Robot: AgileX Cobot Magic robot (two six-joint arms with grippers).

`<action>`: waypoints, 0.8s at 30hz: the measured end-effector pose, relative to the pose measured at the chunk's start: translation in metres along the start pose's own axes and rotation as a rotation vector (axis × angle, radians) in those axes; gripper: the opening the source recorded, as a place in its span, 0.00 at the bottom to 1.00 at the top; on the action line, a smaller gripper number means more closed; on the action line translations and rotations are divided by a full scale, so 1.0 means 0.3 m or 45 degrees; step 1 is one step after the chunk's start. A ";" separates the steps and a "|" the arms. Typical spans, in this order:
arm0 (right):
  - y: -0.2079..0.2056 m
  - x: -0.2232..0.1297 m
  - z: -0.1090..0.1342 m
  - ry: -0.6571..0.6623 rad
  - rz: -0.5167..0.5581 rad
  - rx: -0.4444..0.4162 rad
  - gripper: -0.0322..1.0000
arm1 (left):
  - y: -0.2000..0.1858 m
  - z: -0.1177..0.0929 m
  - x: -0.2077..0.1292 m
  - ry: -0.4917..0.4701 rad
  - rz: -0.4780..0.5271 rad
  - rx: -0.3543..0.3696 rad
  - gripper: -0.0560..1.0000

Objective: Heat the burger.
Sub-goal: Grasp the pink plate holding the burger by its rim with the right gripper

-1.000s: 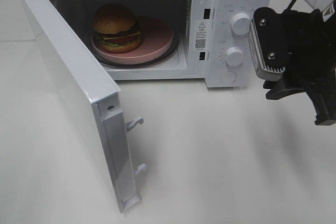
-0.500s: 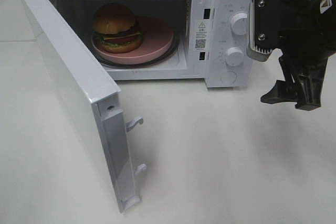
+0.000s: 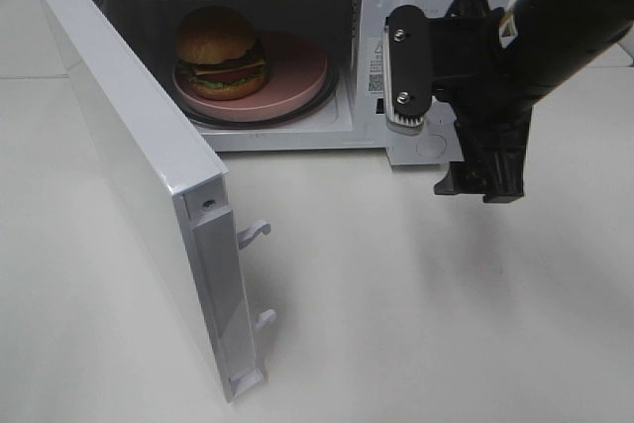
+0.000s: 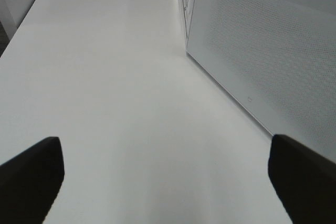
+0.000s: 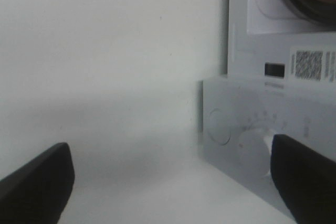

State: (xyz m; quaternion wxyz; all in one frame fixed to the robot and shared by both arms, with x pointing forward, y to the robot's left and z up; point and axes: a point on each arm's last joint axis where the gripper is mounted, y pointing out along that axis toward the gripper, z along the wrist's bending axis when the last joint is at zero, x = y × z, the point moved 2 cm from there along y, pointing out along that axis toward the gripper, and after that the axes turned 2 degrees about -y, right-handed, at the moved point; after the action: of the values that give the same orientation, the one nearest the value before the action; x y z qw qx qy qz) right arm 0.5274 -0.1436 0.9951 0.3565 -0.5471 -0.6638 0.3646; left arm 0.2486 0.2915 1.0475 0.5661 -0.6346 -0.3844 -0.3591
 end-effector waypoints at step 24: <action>0.206 0.243 -0.125 -0.134 -0.082 -0.092 0.89 | 0.000 0.000 0.000 0.000 0.000 0.000 0.98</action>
State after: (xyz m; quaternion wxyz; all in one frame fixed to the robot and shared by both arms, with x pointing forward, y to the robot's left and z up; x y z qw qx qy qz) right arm 0.5783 -0.0599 0.9644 0.3127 -0.5178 -0.7118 0.3571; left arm 0.2486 0.2915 1.0475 0.5661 -0.6346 -0.3844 -0.3591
